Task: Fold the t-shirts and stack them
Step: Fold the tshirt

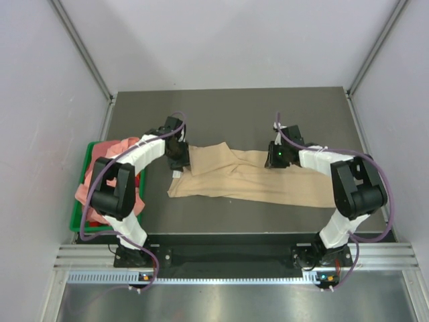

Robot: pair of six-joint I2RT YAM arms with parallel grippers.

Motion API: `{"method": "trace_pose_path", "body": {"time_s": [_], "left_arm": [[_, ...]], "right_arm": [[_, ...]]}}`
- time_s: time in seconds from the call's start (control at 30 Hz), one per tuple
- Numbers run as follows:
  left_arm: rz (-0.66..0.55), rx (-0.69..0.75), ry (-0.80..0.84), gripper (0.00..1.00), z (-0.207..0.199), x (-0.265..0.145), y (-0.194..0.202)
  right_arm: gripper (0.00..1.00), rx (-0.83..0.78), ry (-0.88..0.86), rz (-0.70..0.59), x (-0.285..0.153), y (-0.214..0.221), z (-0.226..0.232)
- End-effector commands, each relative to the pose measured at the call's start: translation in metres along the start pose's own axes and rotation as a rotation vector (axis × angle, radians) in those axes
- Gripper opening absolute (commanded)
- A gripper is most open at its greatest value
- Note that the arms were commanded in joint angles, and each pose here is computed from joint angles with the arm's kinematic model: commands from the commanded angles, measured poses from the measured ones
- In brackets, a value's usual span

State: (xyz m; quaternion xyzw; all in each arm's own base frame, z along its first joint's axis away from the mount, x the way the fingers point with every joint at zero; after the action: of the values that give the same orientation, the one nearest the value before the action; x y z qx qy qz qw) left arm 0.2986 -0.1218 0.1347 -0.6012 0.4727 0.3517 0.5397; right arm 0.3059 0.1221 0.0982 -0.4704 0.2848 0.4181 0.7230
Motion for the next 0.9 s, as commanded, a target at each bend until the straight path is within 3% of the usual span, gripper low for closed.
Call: {"method": "trace_pose_path", "body": {"time_s": [0.0, 0.37, 0.7, 0.77, 0.8, 0.87], "left_arm": [[-0.077, -0.003, 0.02, 0.4, -0.009, -0.022, -0.021], [-0.066, -0.02, 0.119, 0.37, -0.008, 0.001, -0.042], [-0.055, -0.008, 0.117, 0.38, -0.008, 0.018, -0.051], [-0.056, -0.002, 0.129, 0.31, -0.008, 0.019, -0.05], [-0.054, -0.005, 0.136, 0.19, -0.008, 0.02, -0.05], [-0.058, -0.004, 0.14, 0.11, -0.009, 0.017, -0.05]], "right_arm": [[0.25, -0.053, -0.018, -0.02, 0.002, -0.001, 0.005], [0.31, -0.192, -0.22, -0.074, -0.017, -0.032, 0.07], [0.38, -0.33, -0.322, -0.064, 0.023, -0.043, 0.124], [0.39, -0.361, -0.325, -0.058, 0.032, -0.043, 0.13], [0.39, -0.376, -0.33, -0.051, 0.035, -0.04, 0.135], [0.39, -0.39, -0.325, -0.05, 0.04, -0.041, 0.139]]}}
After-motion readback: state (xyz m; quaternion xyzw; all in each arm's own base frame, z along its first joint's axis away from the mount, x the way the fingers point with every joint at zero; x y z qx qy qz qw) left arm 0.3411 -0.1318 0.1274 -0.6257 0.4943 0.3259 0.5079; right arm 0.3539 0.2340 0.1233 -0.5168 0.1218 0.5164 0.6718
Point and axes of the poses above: each gripper's point midway between its finger pads, its own x axis out along the fingers, its own z axis along the line the jaws close on, y = z × x, the point moved 9 cm from there along -x, back along the fingers, and after that the axes turned 10 degrees about x, right-handed, at the moved point
